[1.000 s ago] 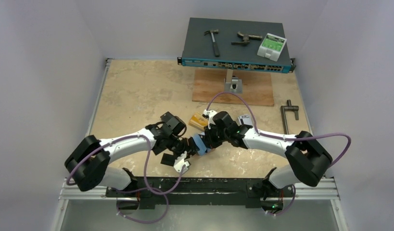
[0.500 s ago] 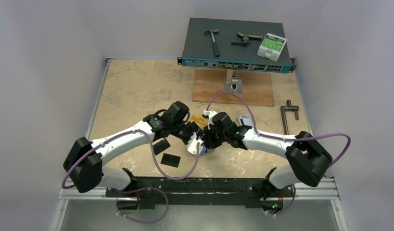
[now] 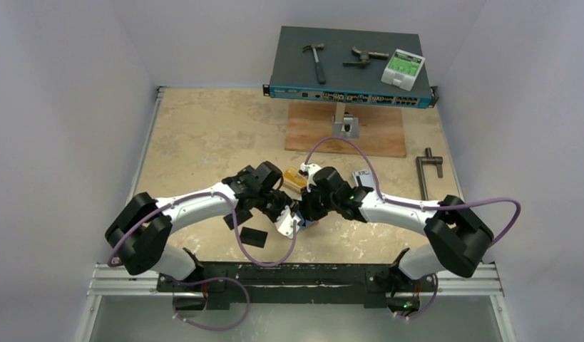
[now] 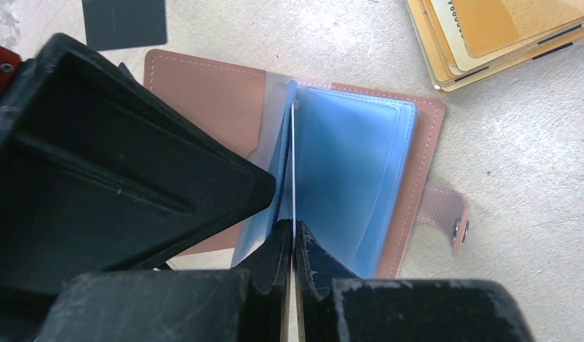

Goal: Put the credit cards into the card holder
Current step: Pick up the card holder from the center of the board.

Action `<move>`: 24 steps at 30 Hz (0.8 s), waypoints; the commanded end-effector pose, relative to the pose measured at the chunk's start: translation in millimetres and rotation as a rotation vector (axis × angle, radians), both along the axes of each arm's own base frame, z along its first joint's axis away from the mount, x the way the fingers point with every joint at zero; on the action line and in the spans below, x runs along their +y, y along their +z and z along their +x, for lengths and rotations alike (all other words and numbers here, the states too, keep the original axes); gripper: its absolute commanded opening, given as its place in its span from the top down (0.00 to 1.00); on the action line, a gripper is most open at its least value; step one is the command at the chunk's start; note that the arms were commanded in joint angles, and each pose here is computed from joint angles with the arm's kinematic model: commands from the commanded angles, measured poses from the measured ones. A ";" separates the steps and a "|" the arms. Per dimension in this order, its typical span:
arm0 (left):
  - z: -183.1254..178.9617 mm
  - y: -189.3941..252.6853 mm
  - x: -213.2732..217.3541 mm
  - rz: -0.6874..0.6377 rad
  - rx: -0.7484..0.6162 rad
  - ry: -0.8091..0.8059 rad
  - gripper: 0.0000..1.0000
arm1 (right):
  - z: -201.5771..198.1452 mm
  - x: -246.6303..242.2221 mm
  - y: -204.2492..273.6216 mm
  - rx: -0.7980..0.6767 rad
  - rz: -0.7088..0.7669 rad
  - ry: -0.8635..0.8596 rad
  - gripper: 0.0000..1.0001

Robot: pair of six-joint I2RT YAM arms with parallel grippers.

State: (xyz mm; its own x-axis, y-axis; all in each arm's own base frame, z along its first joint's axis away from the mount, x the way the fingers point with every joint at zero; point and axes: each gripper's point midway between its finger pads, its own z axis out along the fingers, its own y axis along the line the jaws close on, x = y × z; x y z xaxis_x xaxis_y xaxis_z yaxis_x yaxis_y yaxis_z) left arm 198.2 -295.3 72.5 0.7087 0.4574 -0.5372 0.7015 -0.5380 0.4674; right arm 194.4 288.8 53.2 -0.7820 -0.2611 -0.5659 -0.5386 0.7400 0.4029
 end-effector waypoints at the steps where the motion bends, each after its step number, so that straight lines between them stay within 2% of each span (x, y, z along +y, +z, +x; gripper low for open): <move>1: 4.3 -1.8 -2.5 -0.019 -0.038 -0.018 0.63 | 1.6 9.0 18.4 -0.032 0.057 0.017 1.00; 11: -7.8 -11.6 13.8 0.049 -0.028 -0.060 0.66 | 1.9 8.3 19.4 -0.038 0.056 0.015 1.00; 15: -15.9 -9.1 24.8 0.080 -0.004 -0.058 0.71 | 0.1 2.7 19.1 -0.040 0.049 0.002 1.00; 24: -33.1 -9.5 44.5 0.096 0.010 -0.042 0.72 | -2.9 3.8 20.6 -0.034 0.068 0.006 1.00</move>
State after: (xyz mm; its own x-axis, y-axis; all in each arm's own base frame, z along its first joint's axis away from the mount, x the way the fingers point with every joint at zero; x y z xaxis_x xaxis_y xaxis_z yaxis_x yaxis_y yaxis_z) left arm 173.9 -259.2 61.1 0.7231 0.4824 -0.4943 0.6837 -0.6016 0.4130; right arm 194.1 288.3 66.1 -0.7663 -0.2430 -0.5948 -0.5492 0.7282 0.4100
